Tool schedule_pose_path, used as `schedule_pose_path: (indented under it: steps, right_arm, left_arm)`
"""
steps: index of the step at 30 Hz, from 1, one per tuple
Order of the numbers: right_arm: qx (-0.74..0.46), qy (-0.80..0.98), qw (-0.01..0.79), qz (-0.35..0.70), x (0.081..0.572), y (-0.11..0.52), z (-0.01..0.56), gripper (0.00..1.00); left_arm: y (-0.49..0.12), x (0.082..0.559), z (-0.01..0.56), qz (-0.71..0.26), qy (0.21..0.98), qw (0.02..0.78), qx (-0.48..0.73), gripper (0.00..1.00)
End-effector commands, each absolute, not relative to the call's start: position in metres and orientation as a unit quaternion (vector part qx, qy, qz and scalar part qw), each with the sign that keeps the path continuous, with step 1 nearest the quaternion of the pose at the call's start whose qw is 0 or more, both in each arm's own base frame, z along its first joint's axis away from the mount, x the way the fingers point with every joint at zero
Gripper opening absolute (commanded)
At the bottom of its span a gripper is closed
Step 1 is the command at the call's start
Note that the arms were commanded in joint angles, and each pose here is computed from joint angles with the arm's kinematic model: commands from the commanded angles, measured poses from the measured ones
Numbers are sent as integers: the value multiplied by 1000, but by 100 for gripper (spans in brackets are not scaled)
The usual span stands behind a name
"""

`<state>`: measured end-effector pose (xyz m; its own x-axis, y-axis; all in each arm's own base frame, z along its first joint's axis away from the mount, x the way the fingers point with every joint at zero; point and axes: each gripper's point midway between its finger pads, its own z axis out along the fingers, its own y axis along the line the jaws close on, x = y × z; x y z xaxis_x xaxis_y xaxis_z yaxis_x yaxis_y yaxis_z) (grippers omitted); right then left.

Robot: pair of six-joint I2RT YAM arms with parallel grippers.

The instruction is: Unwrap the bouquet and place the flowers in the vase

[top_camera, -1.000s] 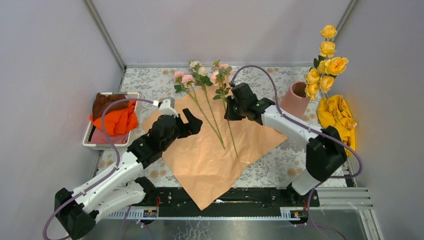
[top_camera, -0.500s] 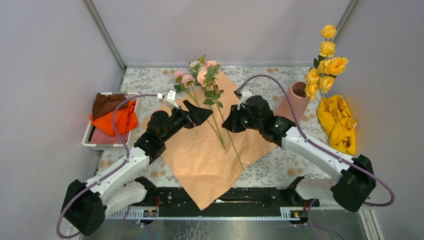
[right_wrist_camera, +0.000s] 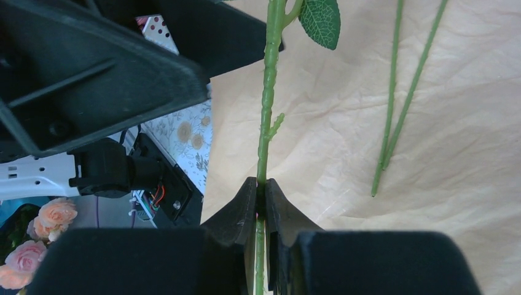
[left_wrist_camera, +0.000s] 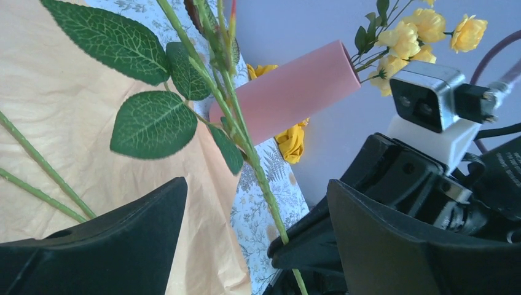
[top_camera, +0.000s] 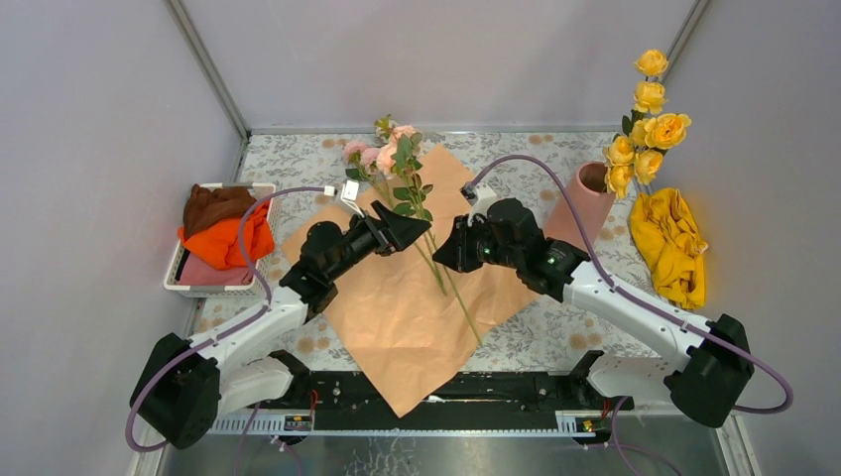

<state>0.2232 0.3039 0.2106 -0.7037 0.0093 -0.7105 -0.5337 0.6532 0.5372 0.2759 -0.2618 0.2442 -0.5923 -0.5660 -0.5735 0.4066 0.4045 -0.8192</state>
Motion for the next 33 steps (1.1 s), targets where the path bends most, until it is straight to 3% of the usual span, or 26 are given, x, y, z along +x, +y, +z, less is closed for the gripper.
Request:
schedule_pose_path:
  steps: [1,6,13,22,25,27,29,33]
  right_arm:
    - [-171,812,368,420,215,319,231,0]
    - [-176,811,368,420,209,322,232,0]
    - [-173,818,362,413,202,321,222,0]
    - [-171,825,360,401,201,317,213,0]
    - [-171,827,358,399,200,317,212,0]
    - [-174,827,357,397,199,317,213,0]
    - [-175,829,364,386,200,313,217,9]
    - [-173,825,408,349,211,296,241,39]
  left_arm:
    - [-268,280,265,-565,680,465,-38,88]
    - [-272,284,255,-564,689,454,-40,82]
    - [-276,284,246,-560,700,442,-32,60]
    - [-275,282,230,-547,716,432,-31,11]
    - [-275,282,229,-545,718,433,-26,0]
    - [-276,281,229,-544,718,434,-19,0]
    - [-276,280,230,-543,717,437,-9,0]
    - [-277,274,232,-539,717,442,19,0]
